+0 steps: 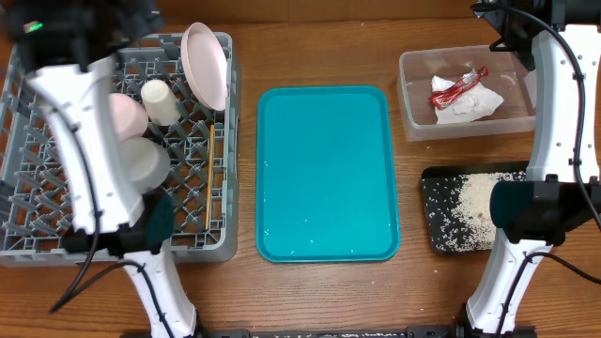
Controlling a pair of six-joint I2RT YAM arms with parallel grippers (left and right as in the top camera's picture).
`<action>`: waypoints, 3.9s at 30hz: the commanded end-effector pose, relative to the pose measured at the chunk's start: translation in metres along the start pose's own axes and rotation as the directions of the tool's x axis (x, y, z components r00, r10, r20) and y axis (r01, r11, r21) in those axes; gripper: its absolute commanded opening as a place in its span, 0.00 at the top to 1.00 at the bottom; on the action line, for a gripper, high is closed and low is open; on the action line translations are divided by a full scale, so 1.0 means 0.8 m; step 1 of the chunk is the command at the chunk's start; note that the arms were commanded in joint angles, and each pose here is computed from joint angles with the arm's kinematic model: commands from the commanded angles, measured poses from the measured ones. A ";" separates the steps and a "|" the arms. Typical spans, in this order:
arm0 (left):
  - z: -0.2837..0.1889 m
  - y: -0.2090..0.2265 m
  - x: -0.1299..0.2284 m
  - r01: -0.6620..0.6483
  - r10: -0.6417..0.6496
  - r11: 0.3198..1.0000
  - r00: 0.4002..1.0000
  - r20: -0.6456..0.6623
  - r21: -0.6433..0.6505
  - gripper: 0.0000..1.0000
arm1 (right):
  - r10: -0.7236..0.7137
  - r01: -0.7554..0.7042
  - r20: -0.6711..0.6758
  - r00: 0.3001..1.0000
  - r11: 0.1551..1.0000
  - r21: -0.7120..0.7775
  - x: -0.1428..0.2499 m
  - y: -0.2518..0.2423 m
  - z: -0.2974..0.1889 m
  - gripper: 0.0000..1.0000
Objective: Sort waste into correct bins and load items into the dishwasher
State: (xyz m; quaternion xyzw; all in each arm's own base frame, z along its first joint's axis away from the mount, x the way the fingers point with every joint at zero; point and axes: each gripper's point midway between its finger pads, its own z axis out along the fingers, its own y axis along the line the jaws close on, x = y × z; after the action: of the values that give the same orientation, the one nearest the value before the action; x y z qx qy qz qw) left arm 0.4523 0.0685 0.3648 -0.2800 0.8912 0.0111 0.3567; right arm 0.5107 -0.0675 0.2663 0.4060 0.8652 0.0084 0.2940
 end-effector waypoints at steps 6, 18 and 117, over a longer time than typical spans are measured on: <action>0.017 0.058 -0.007 0.249 -0.246 0.968 0.965 -0.095 0.022 0.00 | 0.006 -0.005 0.041 0.999 1.000 -0.031 -0.012 0.005 -0.021 0.00; 0.034 0.136 -0.017 0.323 -0.329 0.943 0.939 -0.099 -0.077 0.00 | 0.022 -0.036 -0.070 0.997 0.978 -0.204 0.008 0.046 -0.025 0.00; 0.035 0.139 -0.016 0.320 -0.329 0.943 0.940 -0.097 -0.091 0.00 | -0.142 0.789 0.856 0.497 0.484 -0.378 0.297 -0.149 -0.163 0.00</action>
State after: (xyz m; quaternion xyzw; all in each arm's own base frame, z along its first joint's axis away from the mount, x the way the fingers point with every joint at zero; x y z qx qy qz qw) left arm 0.4190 0.1771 0.3348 -0.4408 0.8468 -0.0302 0.2963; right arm 0.2412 0.0528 0.2346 -0.0731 0.6721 0.1125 0.7282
